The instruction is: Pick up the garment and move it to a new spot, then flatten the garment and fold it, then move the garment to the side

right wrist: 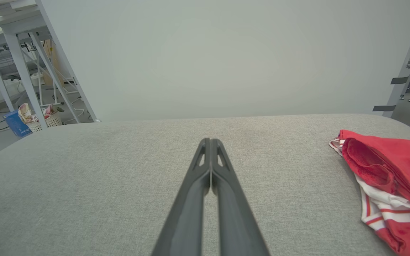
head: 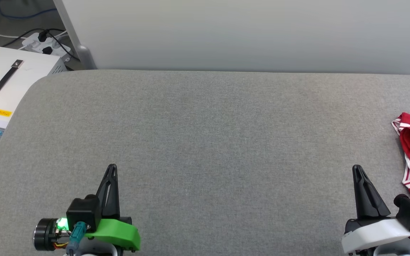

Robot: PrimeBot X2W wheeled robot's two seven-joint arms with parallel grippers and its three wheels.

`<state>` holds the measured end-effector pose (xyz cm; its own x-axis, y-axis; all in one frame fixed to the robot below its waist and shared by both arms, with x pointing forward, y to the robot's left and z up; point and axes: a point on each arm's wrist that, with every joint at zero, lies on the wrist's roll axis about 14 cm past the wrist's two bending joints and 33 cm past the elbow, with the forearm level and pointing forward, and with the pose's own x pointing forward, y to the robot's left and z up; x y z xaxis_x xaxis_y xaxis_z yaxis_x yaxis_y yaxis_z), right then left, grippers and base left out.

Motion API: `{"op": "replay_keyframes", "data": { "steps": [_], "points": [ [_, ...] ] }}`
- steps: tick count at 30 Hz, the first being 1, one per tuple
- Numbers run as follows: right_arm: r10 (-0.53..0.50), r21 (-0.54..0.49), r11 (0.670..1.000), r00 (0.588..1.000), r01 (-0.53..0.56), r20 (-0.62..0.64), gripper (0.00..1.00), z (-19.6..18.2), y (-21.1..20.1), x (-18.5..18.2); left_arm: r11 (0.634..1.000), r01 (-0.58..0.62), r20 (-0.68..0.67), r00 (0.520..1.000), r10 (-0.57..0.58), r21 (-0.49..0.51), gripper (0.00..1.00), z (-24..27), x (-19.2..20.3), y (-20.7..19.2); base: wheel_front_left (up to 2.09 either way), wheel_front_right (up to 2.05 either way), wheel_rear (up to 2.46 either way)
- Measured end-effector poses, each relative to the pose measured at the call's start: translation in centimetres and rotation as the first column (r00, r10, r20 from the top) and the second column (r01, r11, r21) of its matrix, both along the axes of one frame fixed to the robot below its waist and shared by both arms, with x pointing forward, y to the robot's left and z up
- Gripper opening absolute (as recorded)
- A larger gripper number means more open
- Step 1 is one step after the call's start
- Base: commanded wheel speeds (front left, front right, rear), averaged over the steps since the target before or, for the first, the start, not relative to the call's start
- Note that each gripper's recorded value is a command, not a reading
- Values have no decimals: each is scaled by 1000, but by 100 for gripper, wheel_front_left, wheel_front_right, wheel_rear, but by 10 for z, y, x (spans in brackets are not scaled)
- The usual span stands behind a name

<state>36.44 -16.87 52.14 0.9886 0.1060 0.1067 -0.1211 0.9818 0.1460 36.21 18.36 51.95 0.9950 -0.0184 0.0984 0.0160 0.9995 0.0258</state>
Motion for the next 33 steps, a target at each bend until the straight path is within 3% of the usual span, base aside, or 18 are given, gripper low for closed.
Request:
{"op": "replay_keyframes", "data": {
  "steps": [33],
  "points": [
    [8,-62,998,999,-11,-40,0,-2,3,0,1000,-4,-39,999,5,9,0,0,2,-1,0,0,0]
  ]
}}
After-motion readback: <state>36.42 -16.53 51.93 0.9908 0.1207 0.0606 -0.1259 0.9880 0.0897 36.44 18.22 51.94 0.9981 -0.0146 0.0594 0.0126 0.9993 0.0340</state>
